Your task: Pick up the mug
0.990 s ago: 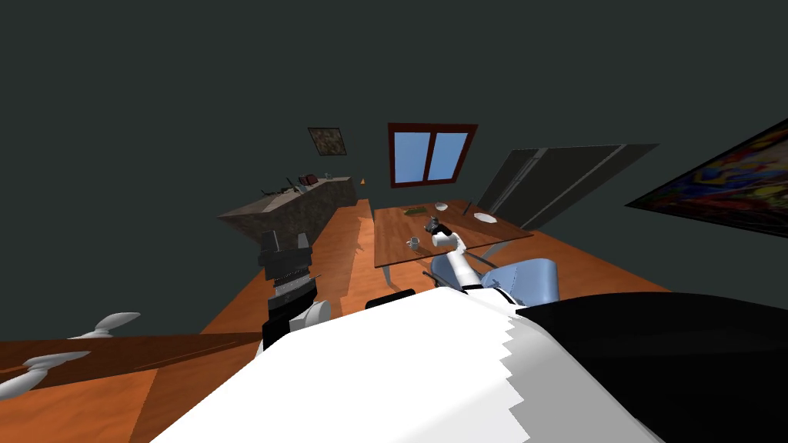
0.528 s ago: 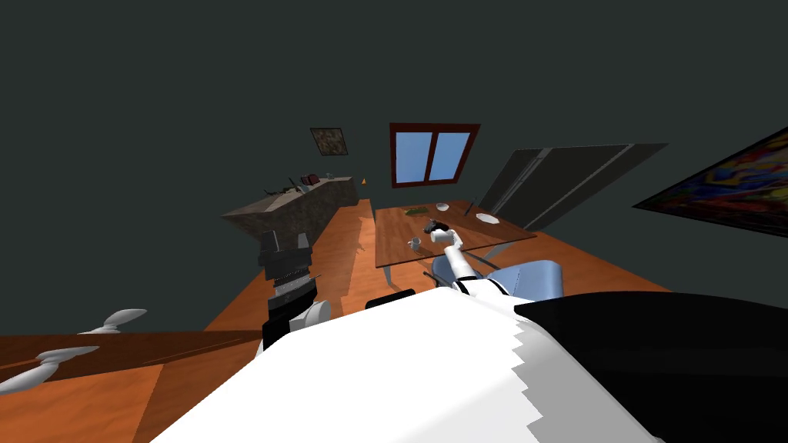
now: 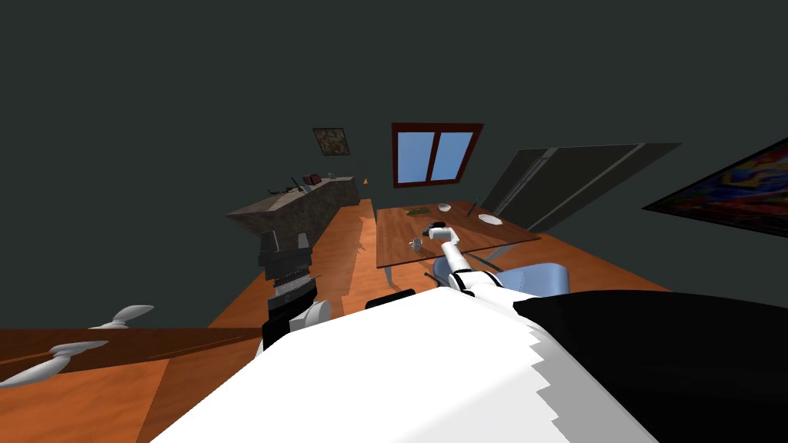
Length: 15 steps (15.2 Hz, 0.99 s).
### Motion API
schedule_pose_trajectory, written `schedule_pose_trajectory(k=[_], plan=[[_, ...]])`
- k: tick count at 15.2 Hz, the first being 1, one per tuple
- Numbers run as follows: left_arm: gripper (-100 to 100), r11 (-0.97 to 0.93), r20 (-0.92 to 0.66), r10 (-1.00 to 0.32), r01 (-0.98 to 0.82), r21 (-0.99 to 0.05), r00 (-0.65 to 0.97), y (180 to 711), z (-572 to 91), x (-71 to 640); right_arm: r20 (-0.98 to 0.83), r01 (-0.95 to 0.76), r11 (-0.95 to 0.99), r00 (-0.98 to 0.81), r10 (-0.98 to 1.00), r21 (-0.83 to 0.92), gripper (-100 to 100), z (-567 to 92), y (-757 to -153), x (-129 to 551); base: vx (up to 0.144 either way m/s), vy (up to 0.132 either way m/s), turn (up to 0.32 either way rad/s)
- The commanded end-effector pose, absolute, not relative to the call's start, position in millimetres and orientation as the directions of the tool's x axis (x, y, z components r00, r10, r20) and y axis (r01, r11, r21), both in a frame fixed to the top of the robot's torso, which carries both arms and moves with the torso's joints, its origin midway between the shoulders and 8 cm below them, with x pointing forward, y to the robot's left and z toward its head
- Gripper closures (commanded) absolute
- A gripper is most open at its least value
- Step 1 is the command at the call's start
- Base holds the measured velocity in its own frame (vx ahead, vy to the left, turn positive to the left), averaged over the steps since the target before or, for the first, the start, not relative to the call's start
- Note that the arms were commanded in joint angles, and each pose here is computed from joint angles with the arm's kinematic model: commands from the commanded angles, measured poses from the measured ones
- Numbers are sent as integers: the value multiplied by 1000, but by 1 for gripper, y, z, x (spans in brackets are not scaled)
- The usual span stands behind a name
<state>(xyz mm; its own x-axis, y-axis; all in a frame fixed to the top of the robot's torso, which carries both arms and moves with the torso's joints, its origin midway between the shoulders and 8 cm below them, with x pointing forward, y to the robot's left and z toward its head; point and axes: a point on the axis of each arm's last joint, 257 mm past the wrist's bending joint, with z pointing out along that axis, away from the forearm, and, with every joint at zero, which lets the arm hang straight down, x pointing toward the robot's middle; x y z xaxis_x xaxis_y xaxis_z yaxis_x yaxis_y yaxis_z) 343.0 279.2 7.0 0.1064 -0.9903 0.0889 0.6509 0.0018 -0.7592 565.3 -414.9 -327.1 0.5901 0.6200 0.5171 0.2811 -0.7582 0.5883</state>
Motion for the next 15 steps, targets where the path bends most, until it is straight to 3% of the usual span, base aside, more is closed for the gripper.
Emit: schedule_pose_trajectory(k=[1,15], plan=[[0,2,89,-990,651,-759,106,279,7,343,526,281,-804,636,565,524,-100,-338,-412,564,12,3,28],[0,2,89,-990,651,-759,106,279,7,343,402,268,-939,852,336,217,-100,-398,-383,523,17,-6,23]])
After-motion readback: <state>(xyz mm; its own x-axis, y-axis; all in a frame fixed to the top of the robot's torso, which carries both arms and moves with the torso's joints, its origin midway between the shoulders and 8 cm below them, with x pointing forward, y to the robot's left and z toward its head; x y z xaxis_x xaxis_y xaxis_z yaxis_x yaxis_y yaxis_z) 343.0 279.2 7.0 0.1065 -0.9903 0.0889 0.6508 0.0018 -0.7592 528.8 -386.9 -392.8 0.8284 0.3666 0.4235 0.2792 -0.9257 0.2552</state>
